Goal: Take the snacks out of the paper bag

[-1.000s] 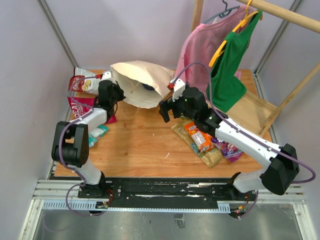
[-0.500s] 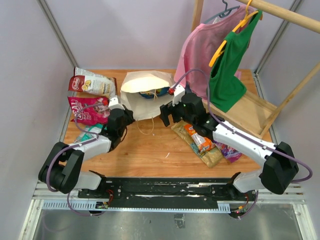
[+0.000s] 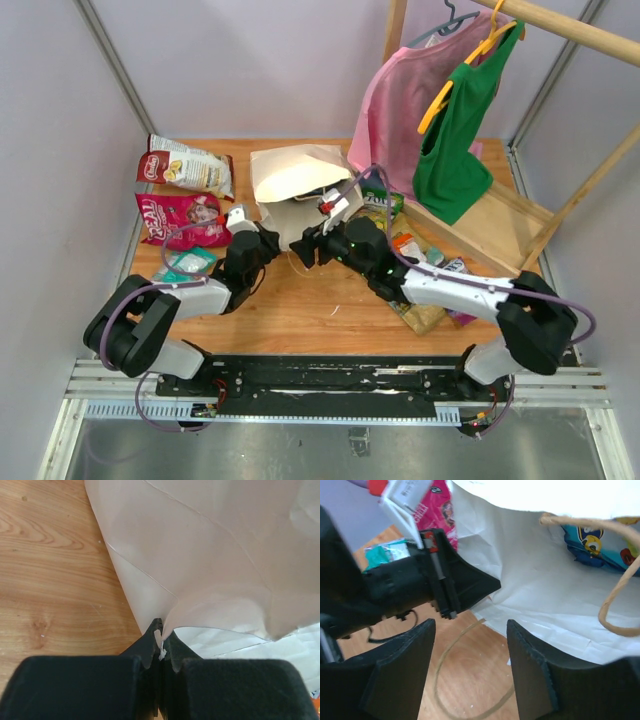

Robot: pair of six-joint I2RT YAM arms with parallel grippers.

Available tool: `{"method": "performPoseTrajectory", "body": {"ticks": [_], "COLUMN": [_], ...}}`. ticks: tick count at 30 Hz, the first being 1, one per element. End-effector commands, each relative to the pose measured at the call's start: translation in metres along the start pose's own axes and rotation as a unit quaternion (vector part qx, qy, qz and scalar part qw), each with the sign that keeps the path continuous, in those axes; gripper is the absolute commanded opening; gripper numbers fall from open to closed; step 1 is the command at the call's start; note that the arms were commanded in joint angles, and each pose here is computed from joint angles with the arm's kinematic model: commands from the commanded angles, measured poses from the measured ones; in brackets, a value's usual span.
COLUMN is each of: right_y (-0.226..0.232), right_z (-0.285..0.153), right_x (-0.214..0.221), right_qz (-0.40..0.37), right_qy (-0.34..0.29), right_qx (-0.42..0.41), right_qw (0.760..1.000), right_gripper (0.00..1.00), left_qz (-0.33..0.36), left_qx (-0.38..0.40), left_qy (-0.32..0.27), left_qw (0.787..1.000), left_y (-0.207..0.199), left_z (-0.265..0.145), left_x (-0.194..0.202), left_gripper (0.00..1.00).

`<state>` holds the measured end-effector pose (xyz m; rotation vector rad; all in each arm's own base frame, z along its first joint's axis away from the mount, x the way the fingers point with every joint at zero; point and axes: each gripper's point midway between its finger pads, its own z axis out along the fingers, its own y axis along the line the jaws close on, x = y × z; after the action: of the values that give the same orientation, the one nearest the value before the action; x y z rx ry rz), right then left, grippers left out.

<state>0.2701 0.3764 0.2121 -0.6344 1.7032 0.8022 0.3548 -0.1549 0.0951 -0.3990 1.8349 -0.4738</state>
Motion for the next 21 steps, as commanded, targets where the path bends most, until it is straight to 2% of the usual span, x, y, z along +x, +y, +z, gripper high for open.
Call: {"method": "performPoseTrajectory", "body": {"ticks": [1,6,12,21], "right_y": [-0.006,-0.024,-0.056,-0.082], "right_z": [0.029,0.052,0.061,0.081], "right_x": [-0.004,-0.018,-0.050,-0.133], "right_qz": [0.006,-0.007,-0.025,-0.086], "right_qy": [-0.076,-0.143,-0.193,-0.286], "right_qx": [0.006,0.011,0.051,0.088], "right_qw": [0.997,0.990,0.980,0.950], "right_gripper": [0.58,0.48,0.48,0.49], "left_qz": [-0.019,-0.019,-0.012,-0.004], "left_qx": [0.028,0.039,0.034,0.025], "left_qy": [-0.016,-0.019,-0.026,-0.009], "left_qw": [0.999,0.999,0.999,1.000], "left_y": [-0.020,-0.028,-0.026,-0.019], "left_z": [0.002,-0.001,-0.007,-0.005], "left_x": [-0.013,-0.020,-0.027,-0.015], "left_gripper": [0.05,0.06,0.07,0.07]}}
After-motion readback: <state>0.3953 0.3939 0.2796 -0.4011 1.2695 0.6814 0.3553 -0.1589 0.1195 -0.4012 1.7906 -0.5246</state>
